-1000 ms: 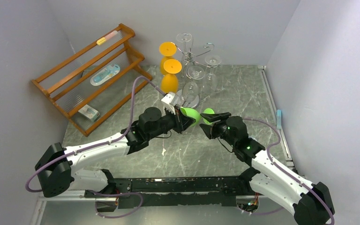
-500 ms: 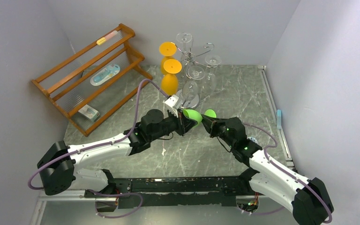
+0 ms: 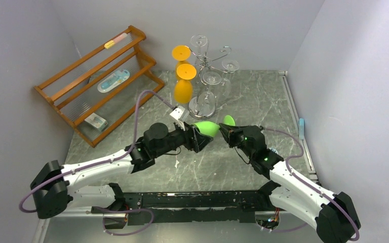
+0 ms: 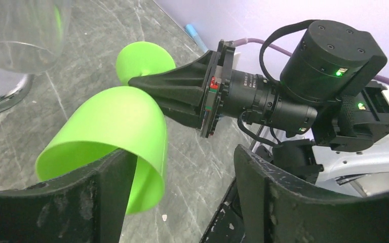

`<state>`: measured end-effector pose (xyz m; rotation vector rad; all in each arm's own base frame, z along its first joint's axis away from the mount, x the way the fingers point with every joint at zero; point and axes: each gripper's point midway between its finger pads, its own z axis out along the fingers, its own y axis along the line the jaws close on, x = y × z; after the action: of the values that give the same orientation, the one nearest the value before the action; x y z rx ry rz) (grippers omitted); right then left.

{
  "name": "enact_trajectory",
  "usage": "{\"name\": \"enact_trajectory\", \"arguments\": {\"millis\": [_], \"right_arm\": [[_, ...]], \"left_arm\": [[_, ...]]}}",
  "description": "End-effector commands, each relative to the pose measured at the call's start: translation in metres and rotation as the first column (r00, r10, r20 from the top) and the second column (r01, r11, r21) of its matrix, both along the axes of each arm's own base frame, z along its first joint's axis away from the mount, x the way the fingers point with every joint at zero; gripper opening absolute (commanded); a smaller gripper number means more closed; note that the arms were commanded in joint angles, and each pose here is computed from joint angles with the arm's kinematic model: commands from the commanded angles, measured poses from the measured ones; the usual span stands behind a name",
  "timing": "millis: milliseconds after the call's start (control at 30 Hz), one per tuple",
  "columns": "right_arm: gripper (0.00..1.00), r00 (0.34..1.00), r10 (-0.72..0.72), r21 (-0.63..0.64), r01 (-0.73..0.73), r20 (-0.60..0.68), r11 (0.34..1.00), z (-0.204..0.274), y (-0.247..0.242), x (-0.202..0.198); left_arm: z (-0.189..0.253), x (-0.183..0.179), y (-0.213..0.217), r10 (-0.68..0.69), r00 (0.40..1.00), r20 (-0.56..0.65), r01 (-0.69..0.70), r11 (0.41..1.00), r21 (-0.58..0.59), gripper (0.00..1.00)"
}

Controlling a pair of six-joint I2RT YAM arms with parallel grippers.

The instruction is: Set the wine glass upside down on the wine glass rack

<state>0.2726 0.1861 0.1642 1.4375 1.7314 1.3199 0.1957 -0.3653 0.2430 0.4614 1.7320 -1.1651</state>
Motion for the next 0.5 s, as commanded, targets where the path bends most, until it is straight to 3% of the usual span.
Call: {"name": "enact_trajectory", "arguments": {"millis": [0, 133, 267, 467], "right_arm": [[0.0, 0.982, 0.005, -0.253, 0.044, 0.19, 0.966, 0.029, -0.017, 0.015], [0.0, 0.93, 0.102, -0.459, 0.077, 0.353, 0.885, 0.053, -0.025, 0.02], [0.0, 0.837, 0.268, -0.619, 0.103, 0.476, 0.779, 0.071, -0.021, 0.018], [0.0, 0.625, 0.525, -0.774, 0.215, 0.578, 0.596, 0.096, -0.01, 0.007]], "left_arm": [[0.018, 0.001, 0.025, 0.094, 0.996, 0.001, -0.094, 0.995, -0.029, 0.77], [0.036, 0.004, 0.046, 0.181, 0.983, -0.038, -0.183, 0.981, -0.056, 0.82], [0.066, 0.005, 0.047, 0.197, 0.977, -0.083, -0.205, 0.973, -0.105, 0.84], [0.096, 0.01, 0.018, 0.151, 0.969, -0.197, -0.169, 0.982, -0.08, 0.88]]}}
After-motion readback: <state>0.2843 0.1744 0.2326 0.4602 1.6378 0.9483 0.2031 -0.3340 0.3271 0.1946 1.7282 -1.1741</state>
